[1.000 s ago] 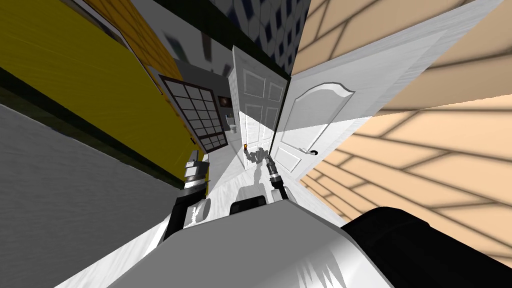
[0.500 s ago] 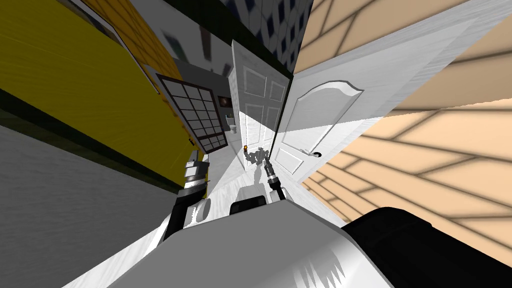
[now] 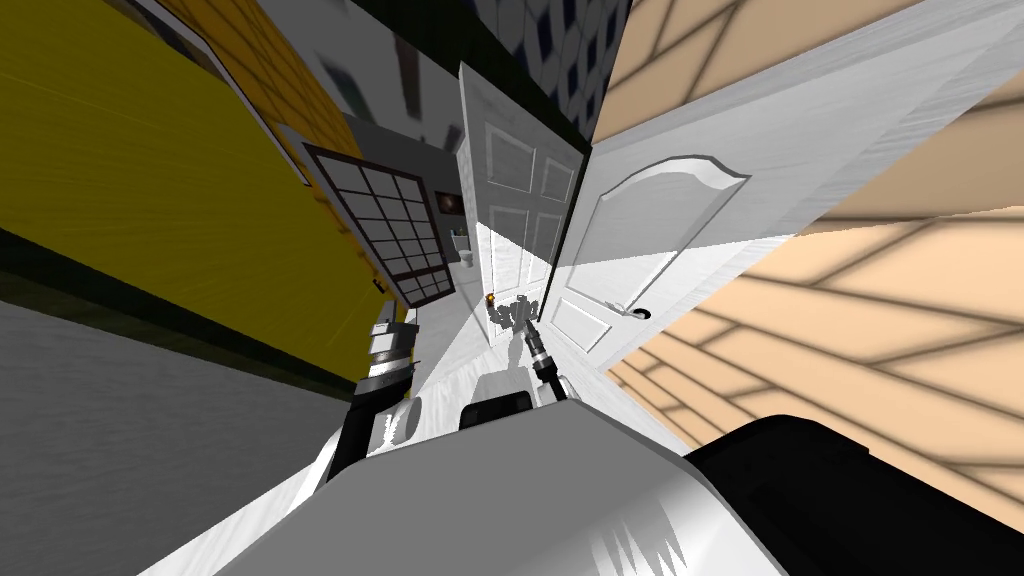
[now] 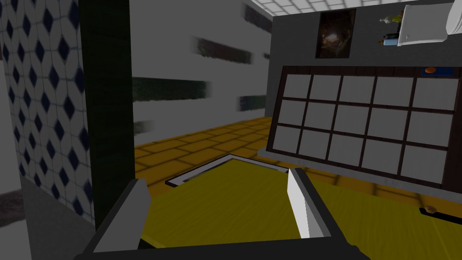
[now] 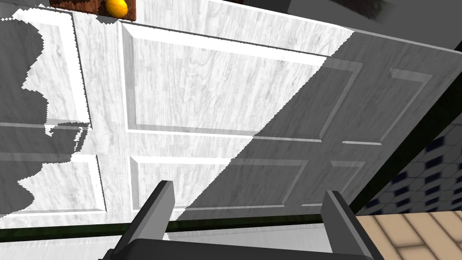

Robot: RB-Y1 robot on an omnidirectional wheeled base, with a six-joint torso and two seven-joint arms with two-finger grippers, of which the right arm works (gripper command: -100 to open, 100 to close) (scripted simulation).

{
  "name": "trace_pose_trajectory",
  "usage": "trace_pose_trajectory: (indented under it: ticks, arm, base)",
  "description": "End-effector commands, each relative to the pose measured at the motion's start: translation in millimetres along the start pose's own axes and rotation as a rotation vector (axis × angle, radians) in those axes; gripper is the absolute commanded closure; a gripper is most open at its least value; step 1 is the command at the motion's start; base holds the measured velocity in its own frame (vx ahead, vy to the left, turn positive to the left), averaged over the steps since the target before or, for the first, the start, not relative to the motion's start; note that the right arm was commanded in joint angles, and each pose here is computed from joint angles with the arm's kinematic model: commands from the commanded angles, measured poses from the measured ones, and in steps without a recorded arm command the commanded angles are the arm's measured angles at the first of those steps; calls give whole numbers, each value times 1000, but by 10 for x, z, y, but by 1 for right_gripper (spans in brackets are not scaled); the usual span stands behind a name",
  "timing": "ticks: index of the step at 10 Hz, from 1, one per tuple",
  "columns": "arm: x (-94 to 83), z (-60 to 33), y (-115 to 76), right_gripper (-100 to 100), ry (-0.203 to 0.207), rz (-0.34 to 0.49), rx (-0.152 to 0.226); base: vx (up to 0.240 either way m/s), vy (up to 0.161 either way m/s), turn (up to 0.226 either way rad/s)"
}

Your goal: Push the door open

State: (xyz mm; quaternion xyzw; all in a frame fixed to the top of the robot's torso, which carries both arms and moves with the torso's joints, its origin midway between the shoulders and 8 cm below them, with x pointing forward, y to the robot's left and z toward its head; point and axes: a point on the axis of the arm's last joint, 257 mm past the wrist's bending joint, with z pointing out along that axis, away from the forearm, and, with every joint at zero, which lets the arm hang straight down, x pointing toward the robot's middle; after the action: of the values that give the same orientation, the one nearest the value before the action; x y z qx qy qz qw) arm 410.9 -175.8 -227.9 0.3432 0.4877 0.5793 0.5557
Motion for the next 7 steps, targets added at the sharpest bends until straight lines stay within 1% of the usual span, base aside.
trace_pose_trajectory:
  ticks: [1,6,7]
  arm:
    - [102,-27,-105,-100,17,12,19]
    - [342,-110,-424,-100,69,45,75]
    - [438,-149,-542,-100,88,58,96]
  base:
    - [97,-13,5]
    - [98,-1,4]
    - [126,-11,7]
